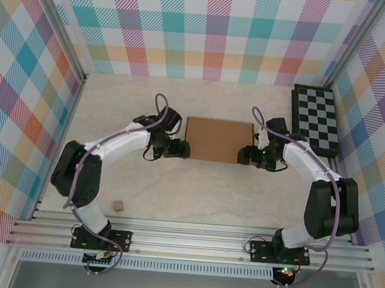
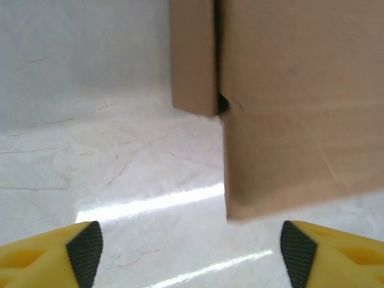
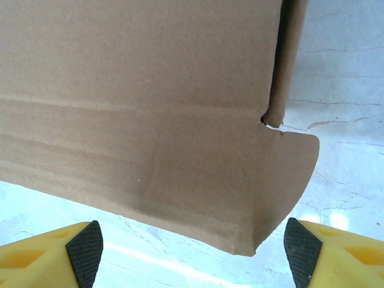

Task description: Fold the paper box

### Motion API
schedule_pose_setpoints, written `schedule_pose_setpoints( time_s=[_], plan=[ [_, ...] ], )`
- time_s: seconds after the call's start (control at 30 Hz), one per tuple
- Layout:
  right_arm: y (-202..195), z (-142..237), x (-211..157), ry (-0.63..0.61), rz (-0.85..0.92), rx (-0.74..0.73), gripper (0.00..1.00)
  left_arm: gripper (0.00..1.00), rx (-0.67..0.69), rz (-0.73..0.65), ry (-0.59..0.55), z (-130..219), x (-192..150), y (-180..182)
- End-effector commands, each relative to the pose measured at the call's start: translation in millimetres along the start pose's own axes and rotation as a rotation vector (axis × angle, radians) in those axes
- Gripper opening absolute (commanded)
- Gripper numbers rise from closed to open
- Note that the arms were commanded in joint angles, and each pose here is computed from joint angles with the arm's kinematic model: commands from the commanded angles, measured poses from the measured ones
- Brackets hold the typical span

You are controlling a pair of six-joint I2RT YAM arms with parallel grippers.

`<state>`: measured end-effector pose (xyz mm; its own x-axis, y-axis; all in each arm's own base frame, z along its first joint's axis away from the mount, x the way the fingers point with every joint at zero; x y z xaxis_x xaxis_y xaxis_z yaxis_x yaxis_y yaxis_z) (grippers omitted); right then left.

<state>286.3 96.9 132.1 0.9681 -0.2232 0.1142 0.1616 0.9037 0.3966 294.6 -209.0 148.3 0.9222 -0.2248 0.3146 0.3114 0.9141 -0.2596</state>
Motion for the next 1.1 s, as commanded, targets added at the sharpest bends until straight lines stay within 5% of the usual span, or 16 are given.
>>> schedule_pose_setpoints(
  time_s=[0.0,0.17,0.33,0.63,1.07],
  plan=[
    [2,3,-1,-0.027,0.02,0.011,0.82,0.77,0.023,-0.214,-0.143,18,-11,-13],
    [8,4,10,-0.04,0.03,0.021,0.82,0.8,0.03,-0.209,-0.22,14,-4,-12],
    [14,2,15,-0.032,0.012,0.051,0.82,0.82,0.058,-0.12,-0.143,7,26,-21],
    [12,-8,17,-0.011,0.002,0.055,0.82,0.86,0.018,-0.146,-0.084,-18,27,-25],
    [21,-8,19,0.01,0.01,0.106,0.8,0.76,-0.099,-0.078,-0.029,-36,41,-44]
  ],
)
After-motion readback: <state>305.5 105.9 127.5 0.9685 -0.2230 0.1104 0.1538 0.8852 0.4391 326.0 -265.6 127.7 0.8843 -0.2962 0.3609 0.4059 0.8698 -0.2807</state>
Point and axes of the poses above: each hand's point on the last joint's axis, 136 mm out from that joint toward the fingers, its own z axis back along the fingers, its own y axis along the line the jaws close on, x = y × z, the point moved 5 cm from there along z, back along the fingers, and after that the axes turned 12 degrees about -z, right-handed, at the moved point
